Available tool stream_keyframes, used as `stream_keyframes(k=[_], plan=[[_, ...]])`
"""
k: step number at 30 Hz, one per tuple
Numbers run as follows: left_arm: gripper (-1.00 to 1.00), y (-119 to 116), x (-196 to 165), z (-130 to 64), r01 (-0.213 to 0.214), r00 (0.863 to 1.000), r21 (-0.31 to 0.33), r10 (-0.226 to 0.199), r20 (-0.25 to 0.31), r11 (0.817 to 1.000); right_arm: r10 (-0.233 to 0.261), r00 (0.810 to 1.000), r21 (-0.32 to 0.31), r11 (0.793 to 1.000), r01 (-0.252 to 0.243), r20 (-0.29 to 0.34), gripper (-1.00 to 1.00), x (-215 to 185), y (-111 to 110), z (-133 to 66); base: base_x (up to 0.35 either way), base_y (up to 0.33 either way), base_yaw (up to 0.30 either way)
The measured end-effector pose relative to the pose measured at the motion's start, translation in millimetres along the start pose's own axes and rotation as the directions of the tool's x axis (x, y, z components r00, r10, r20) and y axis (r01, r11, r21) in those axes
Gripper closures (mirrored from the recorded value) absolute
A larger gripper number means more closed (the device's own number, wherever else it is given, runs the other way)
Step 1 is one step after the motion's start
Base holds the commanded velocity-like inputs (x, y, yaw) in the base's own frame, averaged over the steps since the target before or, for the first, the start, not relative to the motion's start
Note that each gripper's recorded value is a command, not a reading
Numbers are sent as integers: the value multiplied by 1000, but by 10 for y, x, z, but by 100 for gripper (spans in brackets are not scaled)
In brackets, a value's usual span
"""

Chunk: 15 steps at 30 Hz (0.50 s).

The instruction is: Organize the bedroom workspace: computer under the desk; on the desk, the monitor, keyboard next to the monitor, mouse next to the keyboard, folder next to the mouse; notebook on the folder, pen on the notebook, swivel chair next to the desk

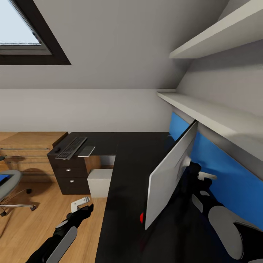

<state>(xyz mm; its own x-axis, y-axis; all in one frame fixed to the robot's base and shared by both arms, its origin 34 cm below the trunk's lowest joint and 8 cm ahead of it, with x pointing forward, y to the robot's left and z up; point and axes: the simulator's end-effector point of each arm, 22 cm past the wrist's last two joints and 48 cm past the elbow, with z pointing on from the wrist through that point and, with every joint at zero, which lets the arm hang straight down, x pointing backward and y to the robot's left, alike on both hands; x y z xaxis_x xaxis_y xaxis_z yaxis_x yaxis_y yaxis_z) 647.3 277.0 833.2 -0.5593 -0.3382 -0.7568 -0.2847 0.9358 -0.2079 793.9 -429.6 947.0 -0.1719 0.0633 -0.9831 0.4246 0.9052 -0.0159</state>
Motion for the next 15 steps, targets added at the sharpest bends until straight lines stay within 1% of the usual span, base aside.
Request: stream_keyframes(k=[15], plan=[[-100,-2,4,0,0,1000,0,0,-1,1000,-1,1000,-3,1000,1,-2,-100,9,14,-4,0,0,0]])
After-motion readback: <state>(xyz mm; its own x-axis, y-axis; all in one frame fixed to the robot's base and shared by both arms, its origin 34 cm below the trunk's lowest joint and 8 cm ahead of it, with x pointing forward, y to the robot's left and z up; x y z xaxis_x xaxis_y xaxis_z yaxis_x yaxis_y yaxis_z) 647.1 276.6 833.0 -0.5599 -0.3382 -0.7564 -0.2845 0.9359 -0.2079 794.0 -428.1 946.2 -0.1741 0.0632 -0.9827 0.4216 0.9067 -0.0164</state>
